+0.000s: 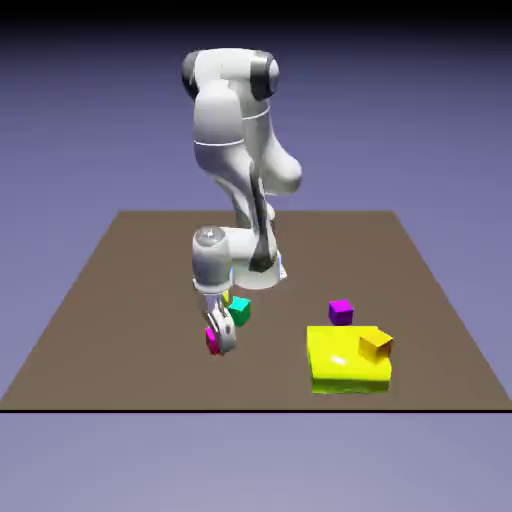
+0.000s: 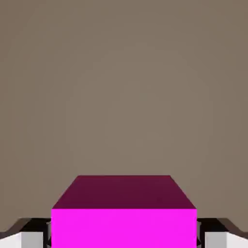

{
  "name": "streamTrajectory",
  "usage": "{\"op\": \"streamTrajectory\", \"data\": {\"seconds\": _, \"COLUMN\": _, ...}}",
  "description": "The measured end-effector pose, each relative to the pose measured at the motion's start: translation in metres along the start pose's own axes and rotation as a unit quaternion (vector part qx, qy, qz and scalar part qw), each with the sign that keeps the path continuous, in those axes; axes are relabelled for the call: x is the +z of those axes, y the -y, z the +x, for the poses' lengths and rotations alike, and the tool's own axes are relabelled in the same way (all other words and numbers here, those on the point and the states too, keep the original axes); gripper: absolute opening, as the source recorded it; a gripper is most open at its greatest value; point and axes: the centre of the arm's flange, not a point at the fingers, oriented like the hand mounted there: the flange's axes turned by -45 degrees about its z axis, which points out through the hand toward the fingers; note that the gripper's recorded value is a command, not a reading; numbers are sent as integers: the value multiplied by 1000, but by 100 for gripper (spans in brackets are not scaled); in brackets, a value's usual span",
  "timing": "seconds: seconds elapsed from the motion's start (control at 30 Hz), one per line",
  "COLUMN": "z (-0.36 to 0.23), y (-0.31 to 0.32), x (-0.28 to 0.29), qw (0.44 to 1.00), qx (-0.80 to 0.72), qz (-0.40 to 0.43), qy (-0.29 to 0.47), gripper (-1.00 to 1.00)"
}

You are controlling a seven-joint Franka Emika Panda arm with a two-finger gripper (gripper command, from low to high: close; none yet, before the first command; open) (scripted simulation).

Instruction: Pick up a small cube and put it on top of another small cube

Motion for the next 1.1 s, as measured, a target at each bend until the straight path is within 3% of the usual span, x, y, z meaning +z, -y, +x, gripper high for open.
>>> {"op": "streamTrajectory", "data": {"seconds": 0.27, "z": -2, "y": 13, "x": -56, "qw": 1000, "qx": -23, "qz": -2, "qy": 1, "gripper": -100}}
{"op": "streamTrajectory", "data": {"seconds": 0.53, "z": -120, "y": 161, "x": -100, "qw": 952, "qx": -307, "qz": -12, "qy": 6, "gripper": -100}}
{"op": "streamTrajectory", "data": {"seconds": 0.8, "z": -285, "y": 241, "x": -167, "qw": 844, "qx": -536, "qz": -15, "qy": 1, "gripper": -100}}
{"op": "streamTrajectory", "data": {"seconds": 0.87, "z": -292, "y": 243, "x": -170, "qw": 839, "qx": -544, "qz": -15, "qy": 1, "gripper": -100}}
{"op": "streamTrajectory", "data": {"seconds": 1.0, "z": -290, "y": 242, "x": -104, "qw": 839, "qx": -543, "qz": -15, "qy": 1, "gripper": -100}}
{"op": "streamTrajectory", "data": {"seconds": 1.03, "z": -290, "y": 241, "x": -100, "qw": 839, "qx": -544, "qz": -15, "qy": 1, "gripper": 100}}
{"op": "streamTrajectory", "data": {"seconds": 1.1, "z": -290, "y": 241, "x": -100, "qw": 839, "qx": -544, "qz": -16, "qy": 0, "gripper": 100}}
